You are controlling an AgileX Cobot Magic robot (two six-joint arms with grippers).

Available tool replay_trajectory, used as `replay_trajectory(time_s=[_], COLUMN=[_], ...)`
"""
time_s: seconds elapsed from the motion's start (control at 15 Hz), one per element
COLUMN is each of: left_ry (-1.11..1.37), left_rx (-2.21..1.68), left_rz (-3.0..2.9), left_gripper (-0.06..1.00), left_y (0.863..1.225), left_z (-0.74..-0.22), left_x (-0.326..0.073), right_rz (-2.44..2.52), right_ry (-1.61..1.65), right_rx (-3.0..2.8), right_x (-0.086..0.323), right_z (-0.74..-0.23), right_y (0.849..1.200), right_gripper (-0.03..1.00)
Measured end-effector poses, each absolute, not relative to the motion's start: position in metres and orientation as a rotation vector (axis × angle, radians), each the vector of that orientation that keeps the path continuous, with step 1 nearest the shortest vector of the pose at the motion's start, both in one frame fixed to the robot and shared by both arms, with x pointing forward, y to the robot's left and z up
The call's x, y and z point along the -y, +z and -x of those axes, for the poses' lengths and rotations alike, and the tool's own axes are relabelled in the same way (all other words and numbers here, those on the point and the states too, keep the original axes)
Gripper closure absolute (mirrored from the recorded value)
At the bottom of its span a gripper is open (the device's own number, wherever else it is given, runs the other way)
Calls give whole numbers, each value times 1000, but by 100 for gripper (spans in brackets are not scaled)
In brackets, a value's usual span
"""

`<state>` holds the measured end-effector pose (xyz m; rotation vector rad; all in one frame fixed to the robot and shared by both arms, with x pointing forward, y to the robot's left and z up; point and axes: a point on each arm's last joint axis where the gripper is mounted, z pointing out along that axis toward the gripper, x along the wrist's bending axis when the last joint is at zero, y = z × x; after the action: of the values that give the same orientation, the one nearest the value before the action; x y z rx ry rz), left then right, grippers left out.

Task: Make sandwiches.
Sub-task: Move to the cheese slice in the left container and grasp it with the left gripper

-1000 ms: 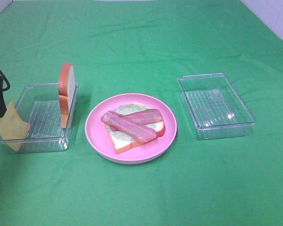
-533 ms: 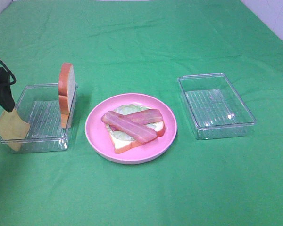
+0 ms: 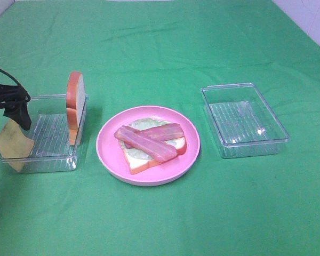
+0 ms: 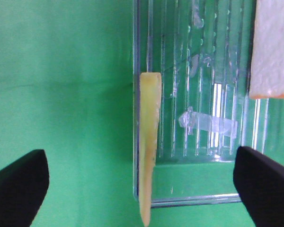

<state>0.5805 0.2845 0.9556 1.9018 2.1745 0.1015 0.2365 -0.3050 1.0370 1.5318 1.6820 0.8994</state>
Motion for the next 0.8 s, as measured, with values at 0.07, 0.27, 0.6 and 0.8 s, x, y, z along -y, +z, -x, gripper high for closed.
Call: replay_trajectory(time_s=[0.07, 0.27, 0.6, 0.8], left_ry=[92, 89, 81, 91], left_rx=[-2184, -2192, -2201, -2196], left_rz=[-1904, -1905, -1908, -1903], left_gripper=[-4, -3, 9, 42], left_y=[950, 939, 931, 931], left_z=[-582, -586, -588, -589], left_x=[-285, -285, -285, -285], right_rz=[-1532, -1532, -1532, -1532], right_ry=[899, 899, 899, 899], right_rx=[-1682, -1682, -1682, -1682], right_x=[305, 305, 305, 305], right_z=[-236, -236, -236, -236], right_y=[1037, 1037, 1037, 1037], right_gripper=[1, 1, 1, 1])
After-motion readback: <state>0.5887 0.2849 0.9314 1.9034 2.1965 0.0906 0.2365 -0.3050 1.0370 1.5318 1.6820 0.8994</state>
